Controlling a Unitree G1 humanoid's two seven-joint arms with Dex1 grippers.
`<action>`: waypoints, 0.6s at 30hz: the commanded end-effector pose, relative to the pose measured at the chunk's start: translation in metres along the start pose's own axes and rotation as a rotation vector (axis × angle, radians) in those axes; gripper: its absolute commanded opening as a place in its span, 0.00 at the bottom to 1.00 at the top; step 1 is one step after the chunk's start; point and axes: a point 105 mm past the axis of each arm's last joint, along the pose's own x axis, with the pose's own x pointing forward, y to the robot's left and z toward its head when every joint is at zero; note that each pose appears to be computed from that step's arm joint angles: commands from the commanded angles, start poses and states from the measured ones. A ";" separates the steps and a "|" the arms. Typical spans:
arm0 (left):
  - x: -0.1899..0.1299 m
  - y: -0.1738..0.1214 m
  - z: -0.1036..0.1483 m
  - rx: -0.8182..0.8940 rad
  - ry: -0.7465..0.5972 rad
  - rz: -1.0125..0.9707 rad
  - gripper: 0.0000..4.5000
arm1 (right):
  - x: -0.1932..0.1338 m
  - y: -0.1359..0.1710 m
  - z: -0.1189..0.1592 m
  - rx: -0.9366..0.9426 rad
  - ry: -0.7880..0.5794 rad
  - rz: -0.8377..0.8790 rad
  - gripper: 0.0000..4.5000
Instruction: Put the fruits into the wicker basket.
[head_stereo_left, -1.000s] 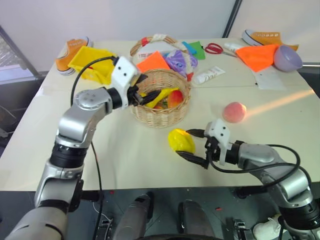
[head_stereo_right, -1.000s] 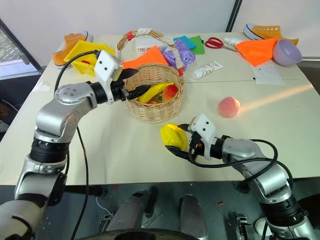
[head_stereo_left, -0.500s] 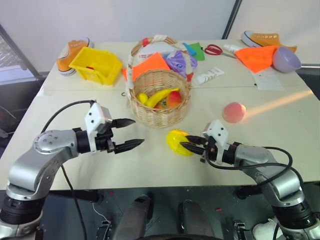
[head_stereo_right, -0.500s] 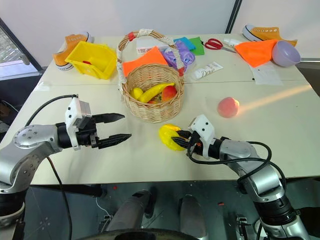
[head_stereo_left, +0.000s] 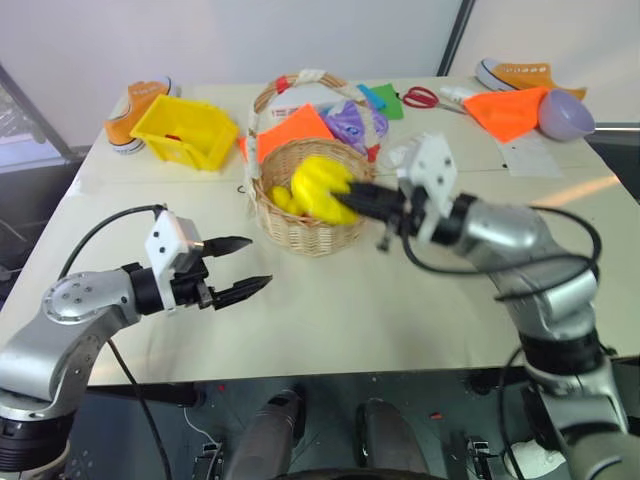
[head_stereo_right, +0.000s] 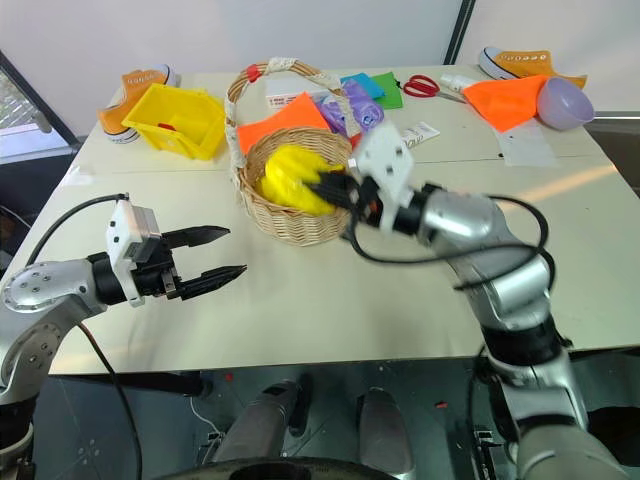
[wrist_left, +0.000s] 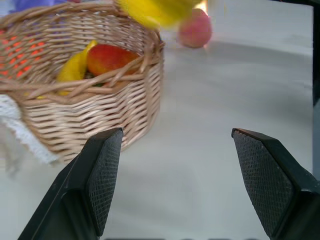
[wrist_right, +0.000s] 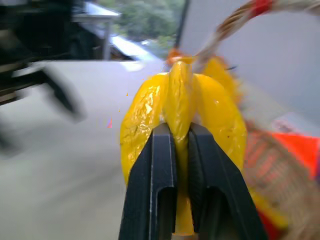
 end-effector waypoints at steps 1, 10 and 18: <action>0.003 -0.004 0.021 0.056 -0.085 -0.012 0.83 | 0.031 -0.014 -0.014 -0.028 0.060 -0.102 0.02; 0.027 -0.028 0.031 0.048 -0.146 -0.078 0.83 | 0.004 -0.010 0.006 -0.159 -0.054 -0.053 0.73; 0.057 -0.045 0.032 0.051 -0.167 -0.158 0.83 | -0.097 -0.047 -0.026 -0.025 0.129 -0.157 0.73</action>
